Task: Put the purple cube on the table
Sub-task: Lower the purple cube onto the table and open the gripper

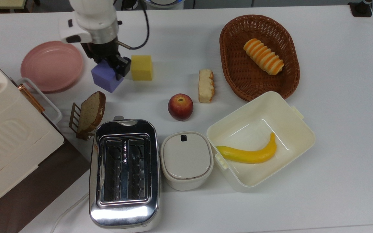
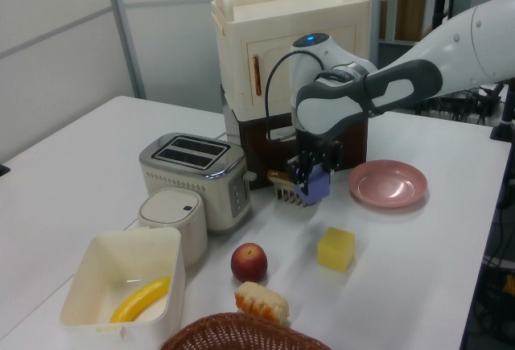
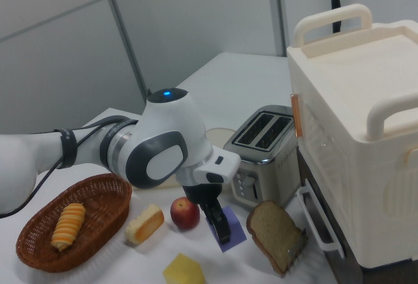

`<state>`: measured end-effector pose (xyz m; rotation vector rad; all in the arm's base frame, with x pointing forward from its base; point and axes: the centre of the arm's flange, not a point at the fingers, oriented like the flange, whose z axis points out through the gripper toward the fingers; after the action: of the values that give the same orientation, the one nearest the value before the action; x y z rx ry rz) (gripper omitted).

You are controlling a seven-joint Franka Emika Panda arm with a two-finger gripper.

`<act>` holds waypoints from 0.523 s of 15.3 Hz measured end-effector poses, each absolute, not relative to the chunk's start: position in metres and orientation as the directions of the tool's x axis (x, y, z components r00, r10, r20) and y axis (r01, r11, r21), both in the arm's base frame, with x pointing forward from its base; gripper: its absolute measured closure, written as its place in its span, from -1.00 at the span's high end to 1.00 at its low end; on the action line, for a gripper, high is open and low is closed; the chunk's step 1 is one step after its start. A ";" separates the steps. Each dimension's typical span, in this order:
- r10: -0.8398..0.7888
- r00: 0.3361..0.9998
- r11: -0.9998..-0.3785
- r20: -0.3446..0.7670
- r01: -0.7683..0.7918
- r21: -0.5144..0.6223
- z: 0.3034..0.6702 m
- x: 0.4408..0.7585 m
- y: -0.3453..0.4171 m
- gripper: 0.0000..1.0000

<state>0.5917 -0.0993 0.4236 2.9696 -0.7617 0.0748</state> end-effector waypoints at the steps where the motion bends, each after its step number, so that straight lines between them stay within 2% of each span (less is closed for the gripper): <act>1: -0.448 0.892 -0.890 0.065 -0.452 0.065 0.423 0.593 -0.090 0.16; 4: -0.405 0.912 -0.910 0.060 -0.409 0.067 0.421 0.595 -0.076 0.21; 8: -0.397 0.916 -0.913 0.055 -0.400 0.079 0.417 0.596 -0.076 0.98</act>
<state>0.5958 -0.0762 0.4166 2.9883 -0.6228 0.0582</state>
